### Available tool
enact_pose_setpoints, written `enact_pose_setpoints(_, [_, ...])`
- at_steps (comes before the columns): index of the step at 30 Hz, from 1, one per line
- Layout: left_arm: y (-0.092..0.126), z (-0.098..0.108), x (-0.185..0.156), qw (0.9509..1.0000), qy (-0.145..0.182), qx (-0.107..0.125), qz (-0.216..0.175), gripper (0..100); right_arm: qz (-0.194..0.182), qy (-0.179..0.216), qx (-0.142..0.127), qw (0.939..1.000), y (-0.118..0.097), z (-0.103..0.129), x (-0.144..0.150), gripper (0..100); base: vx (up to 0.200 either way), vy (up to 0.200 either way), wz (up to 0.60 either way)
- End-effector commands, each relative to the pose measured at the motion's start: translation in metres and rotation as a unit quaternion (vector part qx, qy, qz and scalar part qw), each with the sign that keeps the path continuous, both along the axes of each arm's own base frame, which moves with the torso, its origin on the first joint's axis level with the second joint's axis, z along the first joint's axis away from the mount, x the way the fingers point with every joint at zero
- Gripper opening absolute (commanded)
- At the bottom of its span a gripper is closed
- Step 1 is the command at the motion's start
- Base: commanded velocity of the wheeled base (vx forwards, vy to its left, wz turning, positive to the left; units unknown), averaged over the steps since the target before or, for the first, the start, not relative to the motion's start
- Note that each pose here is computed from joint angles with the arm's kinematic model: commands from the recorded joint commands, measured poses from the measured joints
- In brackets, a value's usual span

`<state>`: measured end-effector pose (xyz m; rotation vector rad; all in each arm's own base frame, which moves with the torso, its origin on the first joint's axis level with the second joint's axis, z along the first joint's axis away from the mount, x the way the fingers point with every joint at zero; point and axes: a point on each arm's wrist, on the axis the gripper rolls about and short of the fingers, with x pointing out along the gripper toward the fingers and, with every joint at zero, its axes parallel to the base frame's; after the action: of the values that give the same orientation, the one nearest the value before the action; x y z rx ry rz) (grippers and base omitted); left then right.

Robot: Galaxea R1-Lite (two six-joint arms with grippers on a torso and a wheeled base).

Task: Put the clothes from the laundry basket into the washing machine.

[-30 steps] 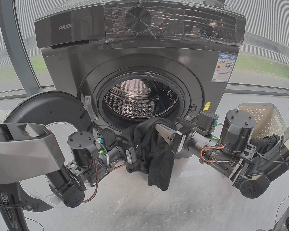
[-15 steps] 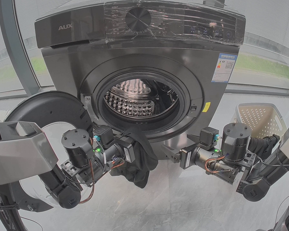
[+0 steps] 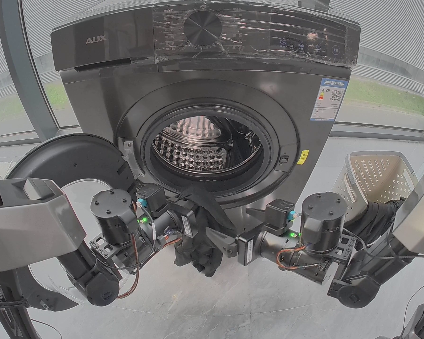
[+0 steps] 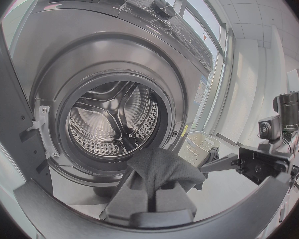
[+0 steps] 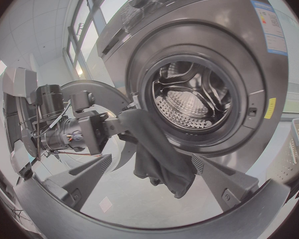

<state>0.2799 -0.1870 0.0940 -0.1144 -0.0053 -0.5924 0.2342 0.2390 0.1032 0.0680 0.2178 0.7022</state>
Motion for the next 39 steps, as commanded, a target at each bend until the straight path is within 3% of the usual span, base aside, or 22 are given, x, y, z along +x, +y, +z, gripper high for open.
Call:
enact_pose_setpoints(1, [0.000,0.000,0.001,1.0000,0.000,-0.001,0.003,0,0.021,0.006,-0.006,0.9997,0.023,-0.015,0.004,100,0.000,0.000,0.00])
enact_pose_setpoints(6, [0.000,0.001,0.000,1.0000,-0.002,-0.002,0.003,0,0.020,0.008,-0.019,0.9996,0.038,-0.035,0.020,100,0.000,0.000,0.00])
enact_pose_setpoints(14, [0.002,0.001,-0.001,1.0000,-0.001,-0.001,0.003,0,0.014,-0.001,-0.012,0.9998,0.055,-0.048,0.039,100,0.000,0.000,0.00])
enact_pose_setpoints(18, [0.002,0.001,-0.002,1.0000,0.000,0.000,0.003,0,-0.013,-0.007,-0.010,0.9998,0.061,-0.057,0.056,100,0.000,0.000,0.00])
enact_pose_setpoints(24, [0.004,0.000,-0.002,1.0000,0.002,0.003,0.005,0,-0.052,-0.009,-0.012,0.9985,0.049,-0.058,0.071,100,0.000,0.000,0.00])
enact_pose_setpoints(39, [0.006,-0.004,-0.004,0.9999,0.010,0.009,0.005,0,-0.092,0.006,-0.028,0.9954,0.006,-0.048,0.072,100,0.000,0.000,0.00])
